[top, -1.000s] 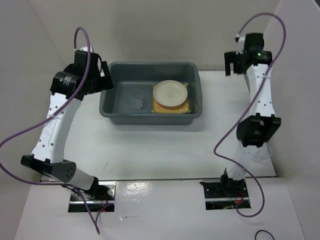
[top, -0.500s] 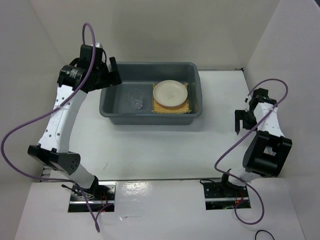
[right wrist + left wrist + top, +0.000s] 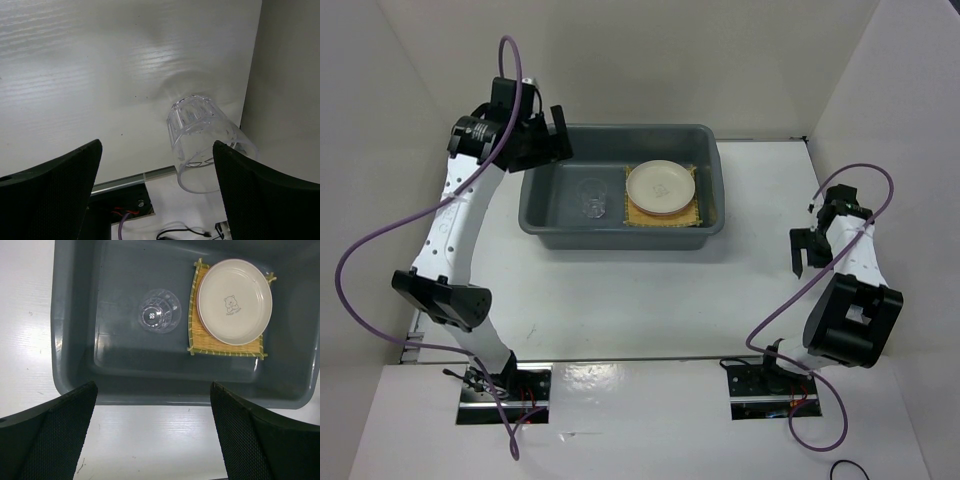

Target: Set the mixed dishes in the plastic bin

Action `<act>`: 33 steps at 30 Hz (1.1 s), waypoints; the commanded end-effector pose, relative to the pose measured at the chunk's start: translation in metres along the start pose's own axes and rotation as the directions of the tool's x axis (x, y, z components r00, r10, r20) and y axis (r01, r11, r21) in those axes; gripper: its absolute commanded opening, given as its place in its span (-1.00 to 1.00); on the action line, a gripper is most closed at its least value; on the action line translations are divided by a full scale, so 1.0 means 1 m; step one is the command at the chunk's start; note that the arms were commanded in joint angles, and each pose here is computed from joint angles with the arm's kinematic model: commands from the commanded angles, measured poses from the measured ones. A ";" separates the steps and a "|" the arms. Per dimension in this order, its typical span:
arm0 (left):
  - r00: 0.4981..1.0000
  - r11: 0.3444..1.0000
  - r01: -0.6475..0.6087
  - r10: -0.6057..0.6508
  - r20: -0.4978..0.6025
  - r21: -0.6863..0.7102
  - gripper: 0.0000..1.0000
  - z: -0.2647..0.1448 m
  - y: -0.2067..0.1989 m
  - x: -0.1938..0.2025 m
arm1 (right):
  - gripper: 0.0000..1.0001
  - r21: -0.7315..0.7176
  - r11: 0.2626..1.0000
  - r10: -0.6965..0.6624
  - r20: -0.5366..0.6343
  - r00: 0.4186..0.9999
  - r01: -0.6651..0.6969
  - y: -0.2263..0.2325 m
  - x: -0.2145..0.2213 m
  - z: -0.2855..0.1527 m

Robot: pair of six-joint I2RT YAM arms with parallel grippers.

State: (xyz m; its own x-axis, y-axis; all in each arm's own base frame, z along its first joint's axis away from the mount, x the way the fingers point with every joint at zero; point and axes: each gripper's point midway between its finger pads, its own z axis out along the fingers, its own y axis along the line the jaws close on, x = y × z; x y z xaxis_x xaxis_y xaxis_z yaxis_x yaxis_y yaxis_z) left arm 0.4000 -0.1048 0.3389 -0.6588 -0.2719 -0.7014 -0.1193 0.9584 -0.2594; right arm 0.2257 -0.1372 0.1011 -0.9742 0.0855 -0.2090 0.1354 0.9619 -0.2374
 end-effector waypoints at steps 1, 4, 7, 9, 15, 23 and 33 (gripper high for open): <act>1.000 1.000 -0.015 0.014 0.020 0.017 0.99 -0.015 0.001 -0.002 | 0.91 0.022 1.000 -0.014 0.008 1.000 0.014 -0.004 0.003 -0.006; 0.999 1.000 -0.014 0.014 0.032 -0.002 0.99 -0.026 0.009 0.003 | 0.91 0.034 0.999 -0.013 0.010 1.000 0.013 -0.008 0.000 -0.015; 0.999 1.000 -0.014 0.015 0.034 -0.025 0.99 -0.031 0.017 0.008 | 0.84 0.041 0.999 -0.009 0.033 0.999 0.008 -0.013 -0.009 -0.026; 1.000 0.999 -0.017 0.017 0.014 -0.034 0.99 -0.027 0.020 0.017 | 0.84 0.027 1.000 -0.011 0.025 1.000 0.011 -0.012 -0.008 -0.032; 1.000 1.000 -0.011 0.011 0.007 -0.023 0.99 -0.024 0.022 0.020 | 0.84 0.008 0.999 -0.031 -0.034 0.999 0.032 -0.004 0.016 -0.028; 1.000 1.000 -0.022 0.022 -0.020 -0.005 0.99 -0.016 0.019 0.028 | 0.84 -0.007 1.000 -0.011 -0.122 0.992 0.010 -0.008 0.053 -0.026; 1.000 1.000 -0.021 0.021 -0.021 0.005 0.99 -0.018 0.019 0.031 | 0.84 -0.022 0.994 -0.107 -0.156 0.982 0.105 -0.009 0.068 -0.009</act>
State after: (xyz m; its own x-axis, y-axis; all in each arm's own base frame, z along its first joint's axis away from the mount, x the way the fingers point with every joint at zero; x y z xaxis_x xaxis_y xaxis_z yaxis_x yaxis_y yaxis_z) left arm 0.3650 -0.0936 0.3060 -0.7154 -0.2614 -0.6480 -0.1422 0.9624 -0.2313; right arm 0.1576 -0.1298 0.0935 -0.9971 0.0727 -0.0226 0.0759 0.9747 -0.2101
